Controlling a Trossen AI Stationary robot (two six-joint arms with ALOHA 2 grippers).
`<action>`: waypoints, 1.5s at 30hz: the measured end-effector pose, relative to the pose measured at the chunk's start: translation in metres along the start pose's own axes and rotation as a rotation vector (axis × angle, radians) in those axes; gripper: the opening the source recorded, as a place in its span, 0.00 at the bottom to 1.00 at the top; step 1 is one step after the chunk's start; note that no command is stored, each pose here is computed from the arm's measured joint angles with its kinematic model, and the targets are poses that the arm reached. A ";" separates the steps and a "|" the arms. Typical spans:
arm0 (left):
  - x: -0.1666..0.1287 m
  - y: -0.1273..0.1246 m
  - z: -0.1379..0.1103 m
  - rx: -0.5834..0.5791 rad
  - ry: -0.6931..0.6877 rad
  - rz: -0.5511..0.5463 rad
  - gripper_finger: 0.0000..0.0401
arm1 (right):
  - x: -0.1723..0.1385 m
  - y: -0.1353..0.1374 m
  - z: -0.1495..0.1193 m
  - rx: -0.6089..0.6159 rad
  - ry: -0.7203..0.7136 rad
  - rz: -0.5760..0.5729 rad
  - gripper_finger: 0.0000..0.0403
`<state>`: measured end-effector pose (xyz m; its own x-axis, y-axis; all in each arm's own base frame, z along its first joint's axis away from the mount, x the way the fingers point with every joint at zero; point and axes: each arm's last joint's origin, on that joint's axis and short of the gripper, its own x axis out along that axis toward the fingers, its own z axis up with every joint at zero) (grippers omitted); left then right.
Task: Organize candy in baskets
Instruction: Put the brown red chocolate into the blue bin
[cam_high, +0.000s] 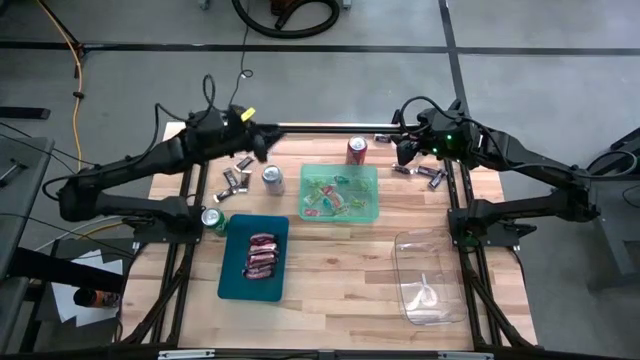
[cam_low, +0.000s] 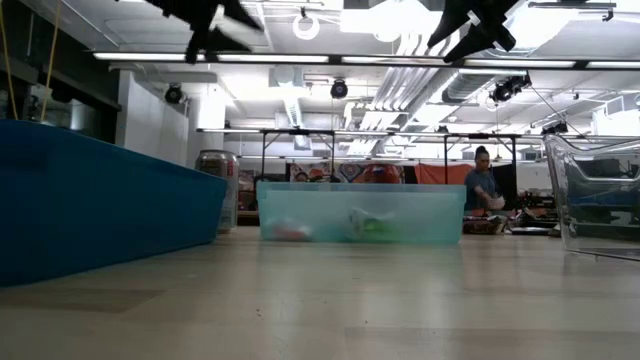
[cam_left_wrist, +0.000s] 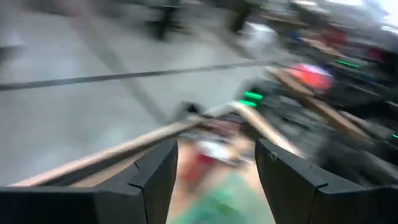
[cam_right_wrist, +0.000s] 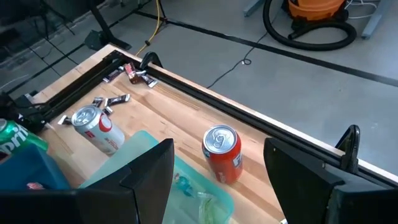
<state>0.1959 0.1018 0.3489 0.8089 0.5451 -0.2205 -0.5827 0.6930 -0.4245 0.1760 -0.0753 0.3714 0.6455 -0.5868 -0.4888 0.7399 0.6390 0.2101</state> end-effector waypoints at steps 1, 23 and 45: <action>0.003 0.008 0.006 -0.020 -0.002 0.088 0.50 | 0.000 0.000 0.000 0.000 0.000 0.000 0.60; 0.092 0.236 -0.077 -0.765 0.398 1.114 0.50 | 0.002 -0.006 0.003 0.029 -0.005 -0.026 0.60; 0.096 0.239 -0.078 -0.772 0.327 1.182 0.02 | 0.002 -0.009 -0.004 0.034 0.057 -0.047 0.60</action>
<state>0.1399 0.2830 0.1578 -0.0629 0.4043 -0.9124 -0.8081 -0.5571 -0.1911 0.1701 -0.0802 0.3656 0.5985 -0.5857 -0.5465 0.7759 0.5937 0.2135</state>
